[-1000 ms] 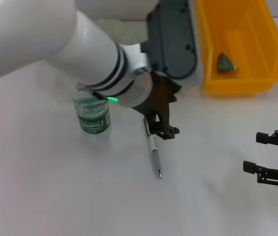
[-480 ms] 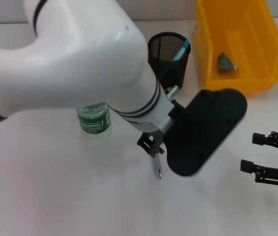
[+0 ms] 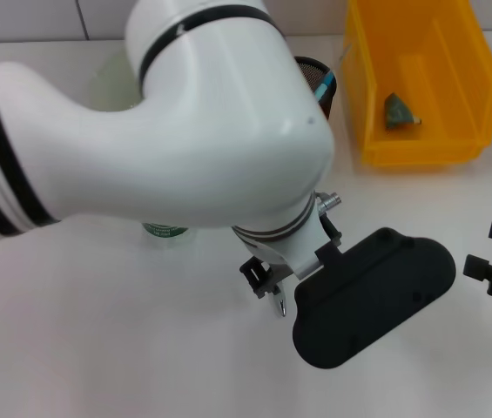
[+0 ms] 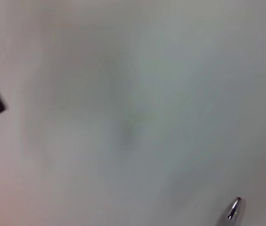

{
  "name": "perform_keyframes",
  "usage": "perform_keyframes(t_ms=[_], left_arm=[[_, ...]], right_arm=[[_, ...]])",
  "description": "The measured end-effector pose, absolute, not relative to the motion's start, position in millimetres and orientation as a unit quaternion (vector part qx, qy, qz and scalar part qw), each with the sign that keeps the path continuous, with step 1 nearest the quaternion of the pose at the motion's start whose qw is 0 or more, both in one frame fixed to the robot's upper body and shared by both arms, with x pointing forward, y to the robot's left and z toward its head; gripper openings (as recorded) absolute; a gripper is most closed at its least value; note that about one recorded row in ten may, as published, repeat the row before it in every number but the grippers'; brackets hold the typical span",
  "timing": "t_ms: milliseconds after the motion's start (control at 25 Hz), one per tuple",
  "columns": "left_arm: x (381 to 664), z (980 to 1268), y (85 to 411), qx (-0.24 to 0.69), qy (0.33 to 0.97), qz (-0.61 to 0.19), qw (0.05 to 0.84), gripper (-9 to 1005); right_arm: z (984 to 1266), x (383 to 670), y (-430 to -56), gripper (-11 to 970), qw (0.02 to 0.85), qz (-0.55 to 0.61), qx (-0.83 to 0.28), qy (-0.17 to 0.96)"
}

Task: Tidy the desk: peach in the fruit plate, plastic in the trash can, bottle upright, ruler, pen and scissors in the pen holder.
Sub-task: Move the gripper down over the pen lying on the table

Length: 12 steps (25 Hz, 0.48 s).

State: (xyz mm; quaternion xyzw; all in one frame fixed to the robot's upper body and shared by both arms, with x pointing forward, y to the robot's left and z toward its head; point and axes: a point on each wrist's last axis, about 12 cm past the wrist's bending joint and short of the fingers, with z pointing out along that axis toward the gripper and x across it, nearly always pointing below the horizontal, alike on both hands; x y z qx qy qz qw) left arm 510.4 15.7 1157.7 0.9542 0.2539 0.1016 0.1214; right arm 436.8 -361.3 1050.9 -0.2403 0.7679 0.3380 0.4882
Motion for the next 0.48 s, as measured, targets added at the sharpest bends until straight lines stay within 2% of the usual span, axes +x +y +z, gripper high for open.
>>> perform_keyframes(t_ms=[480], left_arm=[[516.1,1151.2,8.1,0.97,0.192,0.129,0.08,698]], right_arm=[[1046.6,430.9,-361.9,838,0.484,0.34,-0.228,0.773]])
